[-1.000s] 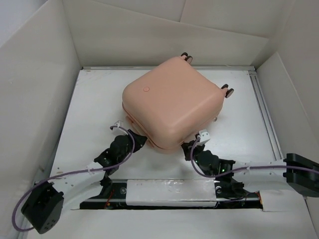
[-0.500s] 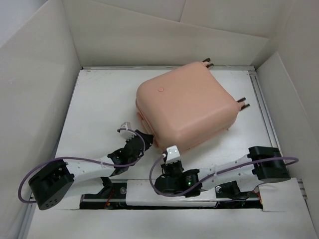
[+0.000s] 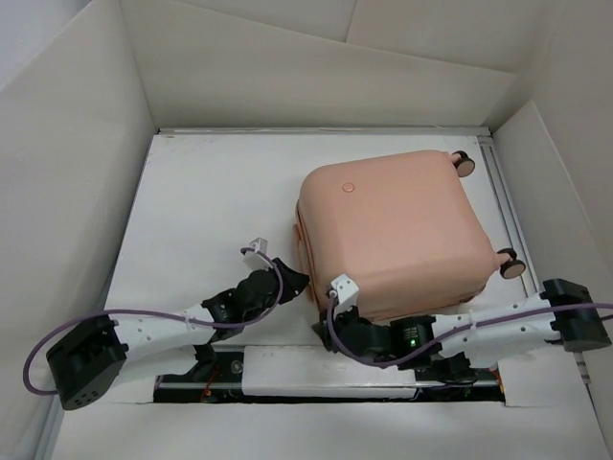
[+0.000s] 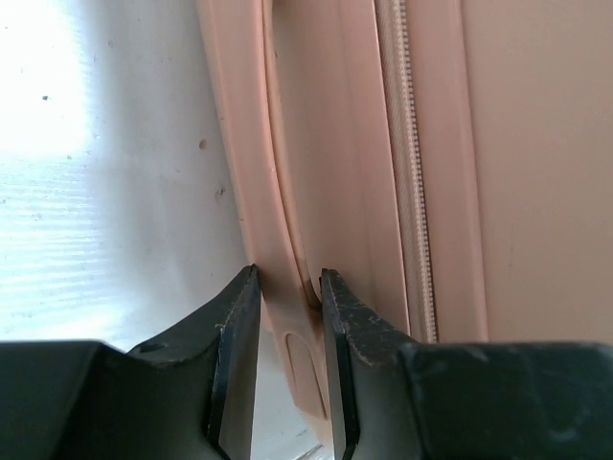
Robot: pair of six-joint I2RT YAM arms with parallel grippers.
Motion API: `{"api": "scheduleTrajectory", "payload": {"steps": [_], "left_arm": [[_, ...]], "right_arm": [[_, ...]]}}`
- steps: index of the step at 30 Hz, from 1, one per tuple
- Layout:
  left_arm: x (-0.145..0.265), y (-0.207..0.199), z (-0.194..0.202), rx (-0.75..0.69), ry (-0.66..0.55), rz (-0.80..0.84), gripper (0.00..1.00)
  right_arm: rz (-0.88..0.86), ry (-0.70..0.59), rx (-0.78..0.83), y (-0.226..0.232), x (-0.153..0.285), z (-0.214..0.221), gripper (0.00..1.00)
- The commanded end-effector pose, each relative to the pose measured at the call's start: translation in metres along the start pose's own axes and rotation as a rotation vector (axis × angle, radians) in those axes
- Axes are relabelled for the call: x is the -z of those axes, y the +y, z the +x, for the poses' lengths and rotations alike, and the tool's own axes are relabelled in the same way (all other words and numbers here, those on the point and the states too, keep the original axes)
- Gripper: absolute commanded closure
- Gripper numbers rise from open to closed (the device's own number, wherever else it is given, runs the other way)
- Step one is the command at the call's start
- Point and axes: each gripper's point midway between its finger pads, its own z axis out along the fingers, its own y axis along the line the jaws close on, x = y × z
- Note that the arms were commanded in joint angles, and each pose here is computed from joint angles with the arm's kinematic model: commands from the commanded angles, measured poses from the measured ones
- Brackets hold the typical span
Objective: Pack the luggage
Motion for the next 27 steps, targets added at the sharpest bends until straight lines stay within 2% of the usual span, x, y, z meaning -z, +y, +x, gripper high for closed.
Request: {"api": "scheduleTrajectory", "payload": {"steps": [1, 2, 4, 6, 7, 8, 10, 11, 12, 14, 18, 19, 20, 21, 22, 23, 24, 25, 26, 27], "left_arm": [[0.036, -0.103, 0.000, 0.081, 0.084, 0.367, 1.00], [0.033, -0.092, 0.000, 0.071, 0.075, 0.309, 1.00], [0.033, -0.087, -0.016, 0.055, 0.016, 0.292, 1.00], [0.032, -0.081, -0.031, 0.045, -0.022, 0.277, 1.00], [0.030, -0.075, -0.033, 0.033, -0.028, 0.255, 1.00], [0.030, -0.071, -0.038, 0.026, -0.048, 0.241, 1.00], [0.027, -0.062, -0.049, 0.017, -0.089, 0.206, 1.00], [0.027, -0.062, -0.050, 0.008, -0.090, 0.205, 1.00], [0.027, -0.060, -0.052, -0.001, -0.106, 0.197, 1.00], [0.025, -0.058, -0.051, -0.012, -0.103, 0.188, 1.00], [0.016, -0.046, -0.047, -0.059, -0.101, 0.140, 1.00], [0.014, -0.043, -0.048, -0.072, -0.106, 0.118, 1.00], [0.012, -0.042, -0.050, -0.078, -0.104, 0.090, 1.00], [0.008, -0.037, -0.049, -0.087, -0.101, 0.058, 0.96], [0.007, -0.037, -0.048, -0.089, -0.097, 0.050, 0.84], [0.005, -0.033, -0.049, -0.091, -0.106, 0.035, 0.77], [0.005, -0.033, -0.051, -0.080, -0.116, 0.029, 0.69], [0.003, -0.029, -0.052, -0.079, -0.119, 0.017, 0.61], [0.001, -0.026, -0.053, -0.083, -0.124, 0.001, 0.49], [0.001, -0.030, -0.058, -0.072, -0.136, 0.012, 0.47]], "right_arm": [[-0.143, -0.138, -0.206, 0.027, -0.001, -0.068, 0.43], [-0.164, -0.130, -0.203, 0.031, 0.005, -0.070, 0.32], [-0.152, -0.116, -0.207, 0.021, 0.022, -0.070, 0.22], [-0.121, -0.090, -0.280, 0.013, 0.037, -0.063, 0.23], [-0.071, -0.036, -0.264, -0.002, 0.042, -0.045, 0.40], [-0.070, -0.031, -0.349, -0.007, 0.050, -0.045, 0.47], [-0.013, -0.001, -0.391, -0.023, 0.051, -0.029, 0.58], [0.069, 0.047, -0.373, -0.043, 0.052, -0.009, 0.74], [0.113, 0.057, -0.446, -0.049, 0.053, -0.003, 0.79], [0.246, 0.059, -0.428, -0.080, 0.055, 0.013, 0.87], [0.407, -0.013, -0.504, -0.125, 0.051, 0.014, 0.92], [0.414, -0.013, -0.445, -0.133, 0.048, 0.010, 0.93], [0.445, -0.019, -0.451, -0.149, 0.041, 0.002, 0.93], [0.439, -0.024, -0.433, -0.158, 0.034, -0.003, 0.93], [0.369, -0.086, -0.351, -0.159, 0.025, -0.032, 0.96], [0.406, -0.146, -0.363, -0.187, 0.020, -0.053, 0.96], [0.309, -0.128, -0.345, -0.182, 0.011, -0.056, 0.96], [0.268, -0.199, -0.341, -0.187, 0.007, -0.081, 0.96], [0.267, -0.182, -0.291, -0.196, 0.005, -0.083, 0.96], [0.235, -0.169, -0.311, -0.201, 0.006, -0.088, 0.95]]}}
